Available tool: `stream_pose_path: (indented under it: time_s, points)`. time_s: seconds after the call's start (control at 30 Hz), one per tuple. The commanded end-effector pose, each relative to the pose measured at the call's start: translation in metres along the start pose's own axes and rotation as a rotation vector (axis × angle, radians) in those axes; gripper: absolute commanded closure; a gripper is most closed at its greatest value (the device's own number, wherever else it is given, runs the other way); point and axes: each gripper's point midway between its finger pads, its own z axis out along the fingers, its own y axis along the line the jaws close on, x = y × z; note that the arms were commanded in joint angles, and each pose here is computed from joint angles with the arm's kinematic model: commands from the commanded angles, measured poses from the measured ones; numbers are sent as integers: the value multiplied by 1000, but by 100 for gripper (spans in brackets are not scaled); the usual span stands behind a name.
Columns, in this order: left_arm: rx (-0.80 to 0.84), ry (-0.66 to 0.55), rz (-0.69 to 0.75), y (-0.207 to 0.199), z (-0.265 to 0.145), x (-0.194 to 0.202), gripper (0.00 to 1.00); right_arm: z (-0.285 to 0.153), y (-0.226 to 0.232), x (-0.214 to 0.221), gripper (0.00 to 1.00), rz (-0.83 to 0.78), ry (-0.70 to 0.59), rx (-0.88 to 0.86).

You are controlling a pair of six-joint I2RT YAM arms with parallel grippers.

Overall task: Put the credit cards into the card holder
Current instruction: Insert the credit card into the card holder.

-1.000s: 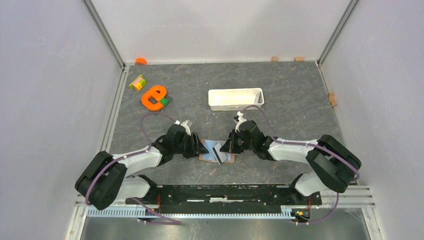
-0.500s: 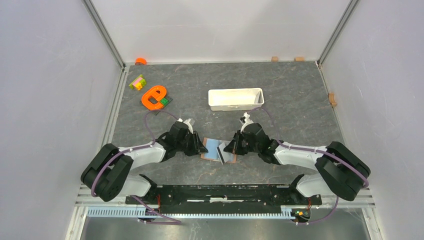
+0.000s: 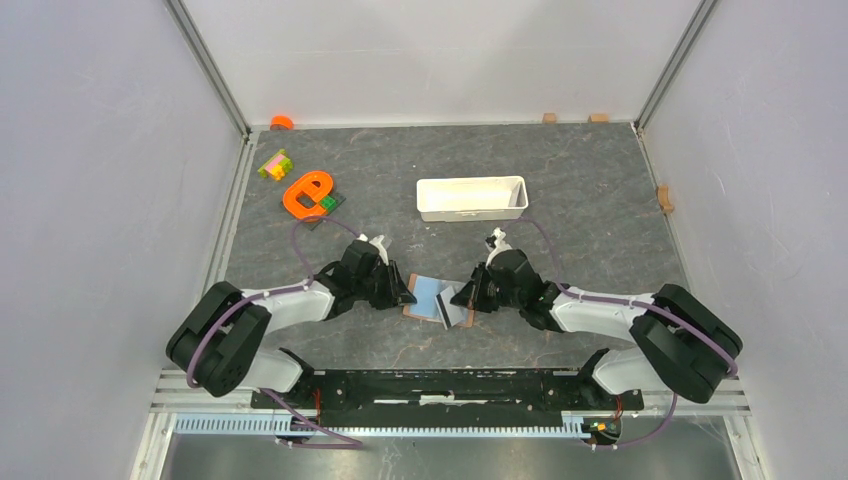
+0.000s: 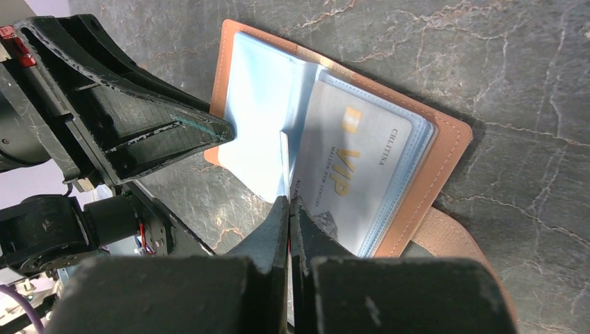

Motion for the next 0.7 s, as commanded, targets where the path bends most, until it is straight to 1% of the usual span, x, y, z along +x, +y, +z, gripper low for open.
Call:
stream_pose_path:
  time_s: [0.0, 0.2, 0.4, 0.67]
  points:
    - [-180, 75, 38, 49, 1, 25, 70, 3, -8, 1, 100, 27, -9, 21]
    - [-181, 89, 37, 51, 2, 28, 71, 6, -26, 6, 100, 65, -13, 86]
    - [-190, 92, 34, 53, 2, 29, 72, -1, -46, 6, 100, 98, -48, 177]
    - [-192, 104, 31, 54, 4, 31, 73, -1, -48, 8, 100, 95, -35, 184]
